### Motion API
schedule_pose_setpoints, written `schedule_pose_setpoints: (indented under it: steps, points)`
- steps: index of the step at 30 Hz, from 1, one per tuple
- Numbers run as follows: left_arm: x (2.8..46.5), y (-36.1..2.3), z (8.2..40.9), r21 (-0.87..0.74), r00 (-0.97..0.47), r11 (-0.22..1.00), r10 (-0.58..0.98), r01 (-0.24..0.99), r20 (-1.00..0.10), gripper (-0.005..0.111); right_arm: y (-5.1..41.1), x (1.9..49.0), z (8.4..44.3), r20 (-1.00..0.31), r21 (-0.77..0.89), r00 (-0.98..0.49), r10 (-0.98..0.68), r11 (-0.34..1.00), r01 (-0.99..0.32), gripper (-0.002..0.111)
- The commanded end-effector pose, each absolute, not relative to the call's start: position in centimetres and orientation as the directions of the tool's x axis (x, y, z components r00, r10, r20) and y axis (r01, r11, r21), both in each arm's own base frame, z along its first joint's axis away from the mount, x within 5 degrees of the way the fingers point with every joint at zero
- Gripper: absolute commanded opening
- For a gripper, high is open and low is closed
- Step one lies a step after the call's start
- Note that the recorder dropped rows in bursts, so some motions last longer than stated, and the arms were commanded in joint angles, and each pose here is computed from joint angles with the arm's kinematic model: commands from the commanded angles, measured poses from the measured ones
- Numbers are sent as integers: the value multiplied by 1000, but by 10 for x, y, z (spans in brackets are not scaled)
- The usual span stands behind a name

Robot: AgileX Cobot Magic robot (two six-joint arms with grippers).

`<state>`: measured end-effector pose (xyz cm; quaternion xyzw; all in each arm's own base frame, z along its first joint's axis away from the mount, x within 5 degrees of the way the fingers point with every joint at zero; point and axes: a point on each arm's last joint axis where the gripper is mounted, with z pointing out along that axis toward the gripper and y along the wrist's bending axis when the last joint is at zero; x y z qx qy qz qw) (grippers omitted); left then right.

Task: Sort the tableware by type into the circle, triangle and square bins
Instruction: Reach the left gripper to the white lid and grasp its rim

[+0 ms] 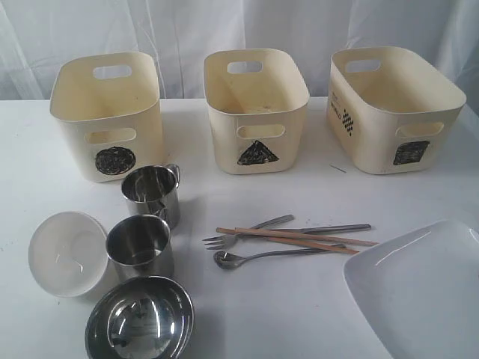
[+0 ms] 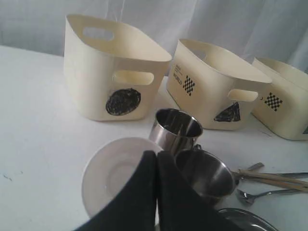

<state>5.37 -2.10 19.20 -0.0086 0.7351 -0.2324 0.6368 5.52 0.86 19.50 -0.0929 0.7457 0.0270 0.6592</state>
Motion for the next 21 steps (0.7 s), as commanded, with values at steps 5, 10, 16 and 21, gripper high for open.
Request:
schedule_pose_setpoints:
  steps: [5,10,16,21]
  points:
    - [53,-22,189,-566,-278,792,-504,228,-818,0,8,55,193,-988,-84,-116,-104,983,-162,0]
    - [51,-22,202,-568,-255,785,-513,247,-819,0,8,55,193,-988,-84,-116,-104,983,-162,0]
    - [47,-22,224,-551,-224,784,-504,285,-834,0,8,55,193,-988,-84,-116,-104,983,-162,0]
    - [37,-26,251,-430,-266,833,-352,347,-897,0,8,55,193,-988,-84,-116,-104,983,-162,0]
